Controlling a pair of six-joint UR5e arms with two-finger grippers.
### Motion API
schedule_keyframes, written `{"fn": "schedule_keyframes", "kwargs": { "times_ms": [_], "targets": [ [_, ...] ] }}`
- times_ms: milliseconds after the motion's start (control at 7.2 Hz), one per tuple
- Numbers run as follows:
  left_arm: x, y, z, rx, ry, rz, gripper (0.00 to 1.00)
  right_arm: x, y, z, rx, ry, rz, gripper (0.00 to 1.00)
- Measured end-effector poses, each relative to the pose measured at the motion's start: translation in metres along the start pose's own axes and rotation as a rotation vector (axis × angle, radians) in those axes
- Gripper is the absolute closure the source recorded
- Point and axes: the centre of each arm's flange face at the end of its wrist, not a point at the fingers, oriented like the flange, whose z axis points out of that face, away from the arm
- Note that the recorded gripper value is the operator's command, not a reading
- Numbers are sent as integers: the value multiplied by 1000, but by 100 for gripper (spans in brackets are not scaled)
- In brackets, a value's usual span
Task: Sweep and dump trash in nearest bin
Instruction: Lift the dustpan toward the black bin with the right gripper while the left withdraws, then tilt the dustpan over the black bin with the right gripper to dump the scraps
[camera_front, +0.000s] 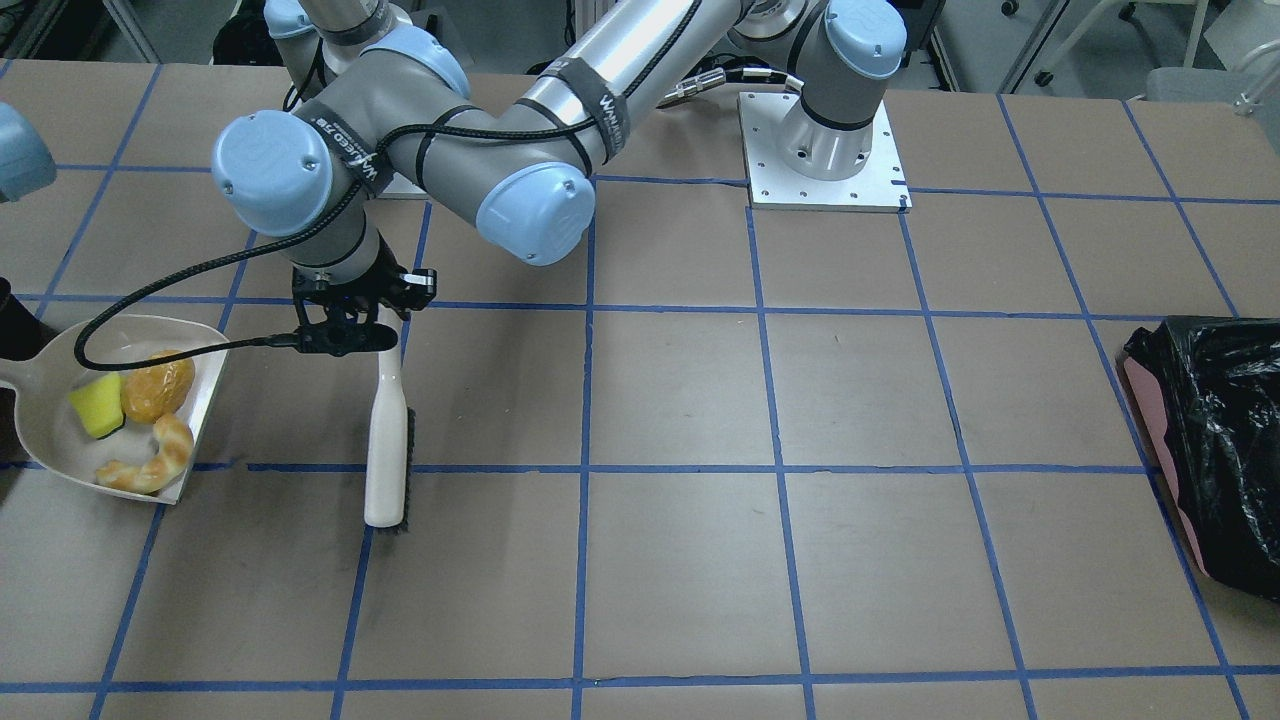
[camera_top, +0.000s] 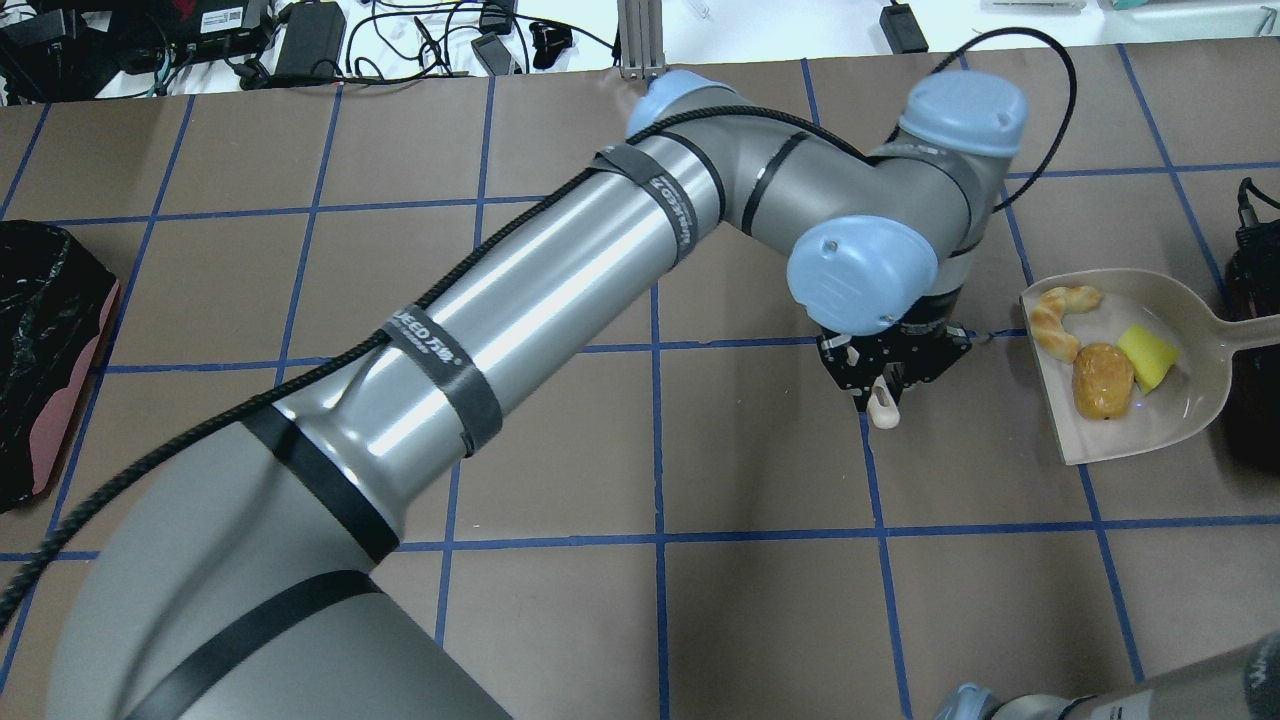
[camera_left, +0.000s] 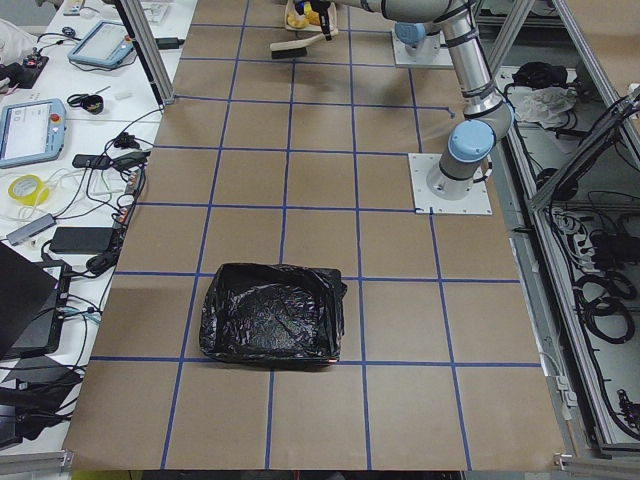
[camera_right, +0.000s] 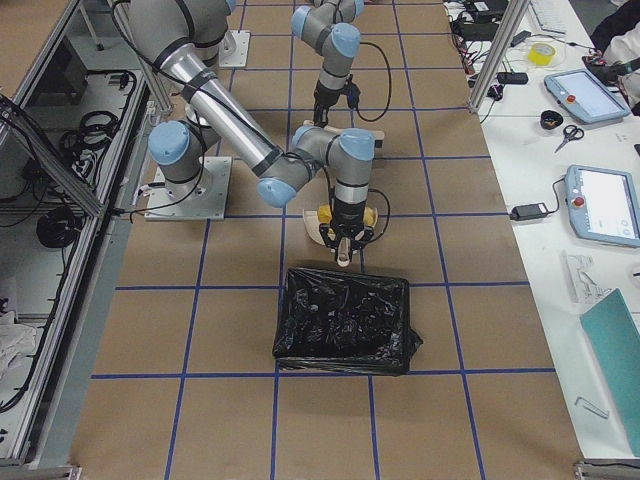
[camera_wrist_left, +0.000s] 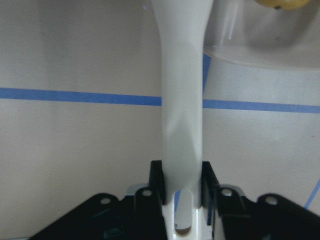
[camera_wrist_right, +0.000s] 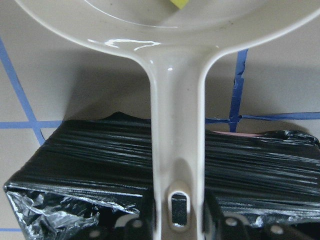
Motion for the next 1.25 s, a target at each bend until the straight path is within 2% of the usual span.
{"fn": "schedule_keyframes", "kwargs": {
  "times_ms": [278,556,694,972,1250],
  "targets": [
    [-69,-27,-32,-4,-61,-3,100,1,24,-9,59,2,25,100],
    [-137,-41,-62,3,-68,-27,100,3,71,-27,151,-29,56,100],
    [-163,-35,-69,-10,-71,-24,100,0,99,-38,172,-34,70,100],
    [-203,-7,-52,-64,-80,-19,100,-12,164,-56,168,-31,75,100],
    [-226,26,-22,-67,-71,0,100,-47,232,-53,148,-34,149,100]
  ]
}}
